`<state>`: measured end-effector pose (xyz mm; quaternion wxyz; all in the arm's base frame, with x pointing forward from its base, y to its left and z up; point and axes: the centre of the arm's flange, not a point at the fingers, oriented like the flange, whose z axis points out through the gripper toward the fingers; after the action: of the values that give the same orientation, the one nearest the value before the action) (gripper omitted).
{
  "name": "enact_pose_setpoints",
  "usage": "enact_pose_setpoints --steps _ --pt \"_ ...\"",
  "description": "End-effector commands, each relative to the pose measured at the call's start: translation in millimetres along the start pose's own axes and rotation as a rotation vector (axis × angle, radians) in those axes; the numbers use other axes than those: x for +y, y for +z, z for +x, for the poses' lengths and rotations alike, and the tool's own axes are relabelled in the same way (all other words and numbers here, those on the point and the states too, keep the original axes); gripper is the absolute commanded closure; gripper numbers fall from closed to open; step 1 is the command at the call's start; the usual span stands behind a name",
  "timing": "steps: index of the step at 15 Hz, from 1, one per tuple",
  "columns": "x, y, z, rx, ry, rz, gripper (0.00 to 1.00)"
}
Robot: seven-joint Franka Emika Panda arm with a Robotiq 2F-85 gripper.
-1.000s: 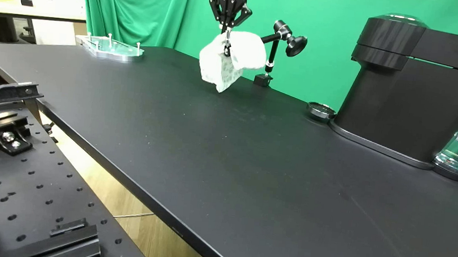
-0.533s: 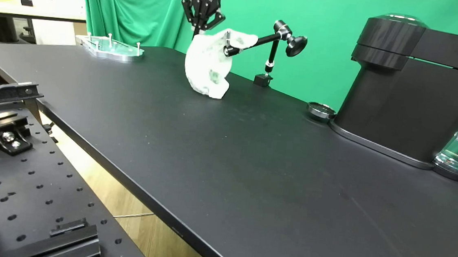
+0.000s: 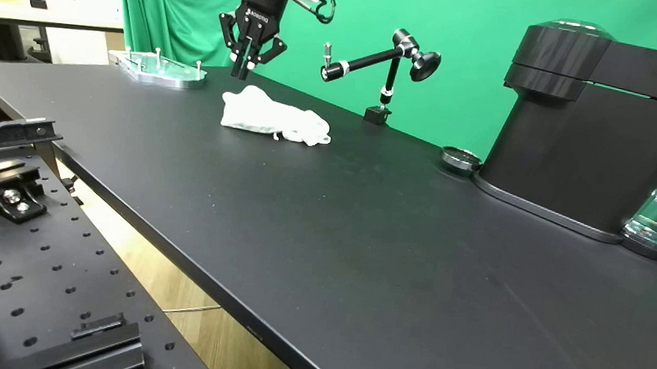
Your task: Place the white cloth on the table
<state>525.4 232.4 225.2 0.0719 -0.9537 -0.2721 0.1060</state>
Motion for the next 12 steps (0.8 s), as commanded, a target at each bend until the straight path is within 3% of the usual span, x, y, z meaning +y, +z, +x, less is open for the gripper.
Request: enact_pose_setpoints --steps 1,5,9,12 --pt "-1.6 2.4 -7.2 -0.026 -0.033 -0.009 0.54" --pt "-5.3 5.5 -13.9 0.011 -0.086 -0.118 0.27" --pt "-13.3 2.6 -20.5 0.114 -0.168 -0.239 0.01" --pt "-18.8 -2.9 -29.1 0.163 -0.206 -0.261 0.0"
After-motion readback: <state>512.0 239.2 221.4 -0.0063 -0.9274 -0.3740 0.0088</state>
